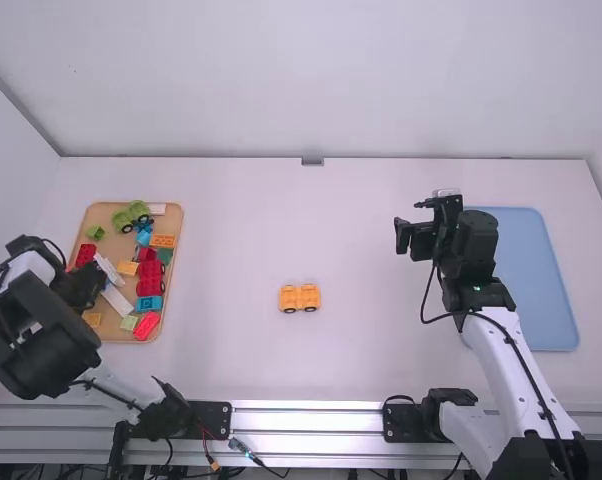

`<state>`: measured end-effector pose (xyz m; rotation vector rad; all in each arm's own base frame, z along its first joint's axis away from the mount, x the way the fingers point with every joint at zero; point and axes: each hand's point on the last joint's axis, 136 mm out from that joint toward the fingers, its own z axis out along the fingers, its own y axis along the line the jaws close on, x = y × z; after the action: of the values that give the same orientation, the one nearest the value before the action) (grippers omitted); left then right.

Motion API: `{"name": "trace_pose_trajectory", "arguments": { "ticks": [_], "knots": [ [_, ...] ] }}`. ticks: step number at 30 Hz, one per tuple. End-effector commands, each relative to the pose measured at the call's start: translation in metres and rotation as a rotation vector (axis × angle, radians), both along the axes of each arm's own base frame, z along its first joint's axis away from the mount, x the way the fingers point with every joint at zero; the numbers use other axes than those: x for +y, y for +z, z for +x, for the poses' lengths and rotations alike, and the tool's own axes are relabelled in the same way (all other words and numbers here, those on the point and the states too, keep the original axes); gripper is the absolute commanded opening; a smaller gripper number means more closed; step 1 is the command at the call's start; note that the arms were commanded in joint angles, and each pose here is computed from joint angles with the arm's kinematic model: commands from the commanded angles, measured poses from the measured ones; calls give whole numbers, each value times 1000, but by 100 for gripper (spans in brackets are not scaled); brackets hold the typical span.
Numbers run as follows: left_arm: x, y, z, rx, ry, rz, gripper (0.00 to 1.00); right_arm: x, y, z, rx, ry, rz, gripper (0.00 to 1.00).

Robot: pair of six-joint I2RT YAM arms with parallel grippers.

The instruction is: Assemble lego blocks to make yellow taxi

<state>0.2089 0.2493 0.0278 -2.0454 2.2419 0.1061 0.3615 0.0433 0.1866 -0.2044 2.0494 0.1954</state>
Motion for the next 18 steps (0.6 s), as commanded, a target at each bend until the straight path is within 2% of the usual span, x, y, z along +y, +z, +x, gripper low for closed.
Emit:
{"name": "trace_pose_trajectory", "arguments": {
  "ticks": [1, 3, 10, 18],
  "knots": [
    [2, -8, -10, 48, 41, 13, 100, 3, 16, 6, -33, 7, 3, 99],
    [2, -12, -11, 43, 45, 17, 98, 3, 16, 6, -33, 7, 3, 99],
    [3, -25, -13, 17, 51, 31, 84, 3, 16, 6, -33, 7, 3, 99],
    [7, -35, -19, 20, 64, 71, 88, 3, 16, 6, -32, 7, 2, 99]
  ]
}}
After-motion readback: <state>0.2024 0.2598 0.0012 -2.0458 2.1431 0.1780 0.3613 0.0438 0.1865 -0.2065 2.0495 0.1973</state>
